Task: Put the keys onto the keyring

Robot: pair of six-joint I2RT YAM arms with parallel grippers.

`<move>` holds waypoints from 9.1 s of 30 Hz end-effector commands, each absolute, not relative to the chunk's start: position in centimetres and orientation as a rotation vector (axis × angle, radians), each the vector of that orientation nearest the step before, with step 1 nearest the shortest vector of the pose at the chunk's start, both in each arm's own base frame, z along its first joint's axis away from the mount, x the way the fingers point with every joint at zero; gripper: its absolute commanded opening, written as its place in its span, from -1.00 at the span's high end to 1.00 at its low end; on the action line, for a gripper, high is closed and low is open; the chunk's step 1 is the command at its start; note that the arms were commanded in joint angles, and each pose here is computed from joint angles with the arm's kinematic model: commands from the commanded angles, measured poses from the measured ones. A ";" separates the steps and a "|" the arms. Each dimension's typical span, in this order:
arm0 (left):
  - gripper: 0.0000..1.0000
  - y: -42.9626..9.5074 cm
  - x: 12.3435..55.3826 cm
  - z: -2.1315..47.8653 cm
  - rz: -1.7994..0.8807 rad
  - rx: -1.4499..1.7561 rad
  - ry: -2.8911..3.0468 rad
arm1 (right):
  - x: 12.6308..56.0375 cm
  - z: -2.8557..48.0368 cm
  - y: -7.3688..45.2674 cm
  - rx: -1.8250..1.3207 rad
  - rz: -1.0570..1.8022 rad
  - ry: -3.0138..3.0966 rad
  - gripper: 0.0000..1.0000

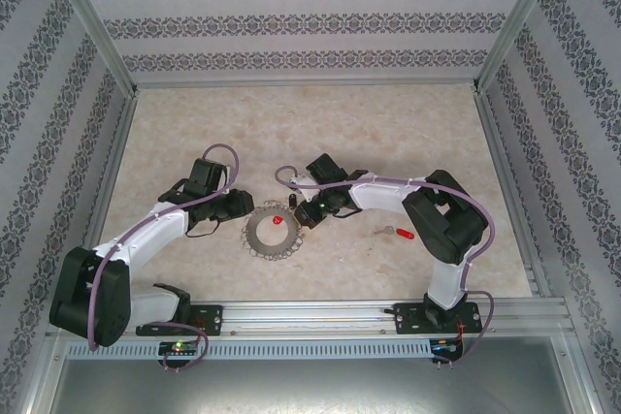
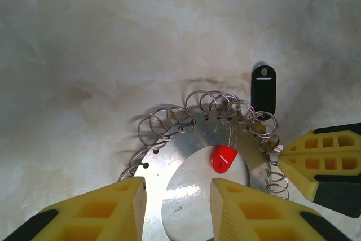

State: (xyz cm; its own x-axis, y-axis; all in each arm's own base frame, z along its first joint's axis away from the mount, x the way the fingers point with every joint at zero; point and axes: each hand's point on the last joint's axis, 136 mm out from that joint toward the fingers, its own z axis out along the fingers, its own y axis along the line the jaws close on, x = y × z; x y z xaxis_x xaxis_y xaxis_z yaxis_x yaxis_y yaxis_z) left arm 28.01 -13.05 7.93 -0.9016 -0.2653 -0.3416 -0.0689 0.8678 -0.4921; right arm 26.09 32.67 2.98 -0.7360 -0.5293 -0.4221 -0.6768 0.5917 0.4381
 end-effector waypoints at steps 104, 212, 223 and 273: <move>1.00 -26.2 12.4 30.4 -0.913 1.224 1.326 | 11.9 27.9 30.7 -1.358 1.157 1.395 0.64; 0.34 -26.1 14.1 28.3 -0.856 1.170 1.487 | 12.7 29.1 31.2 -1.293 1.014 1.463 1.00; 0.51 -27.0 14.4 27.7 -0.862 1.206 1.521 | 13.0 28.3 31.6 -1.338 0.996 1.509 1.00; 1.00 -27.4 14.5 27.5 -0.907 1.169 1.532 | 11.2 28.4 31.1 -1.314 1.103 1.446 0.18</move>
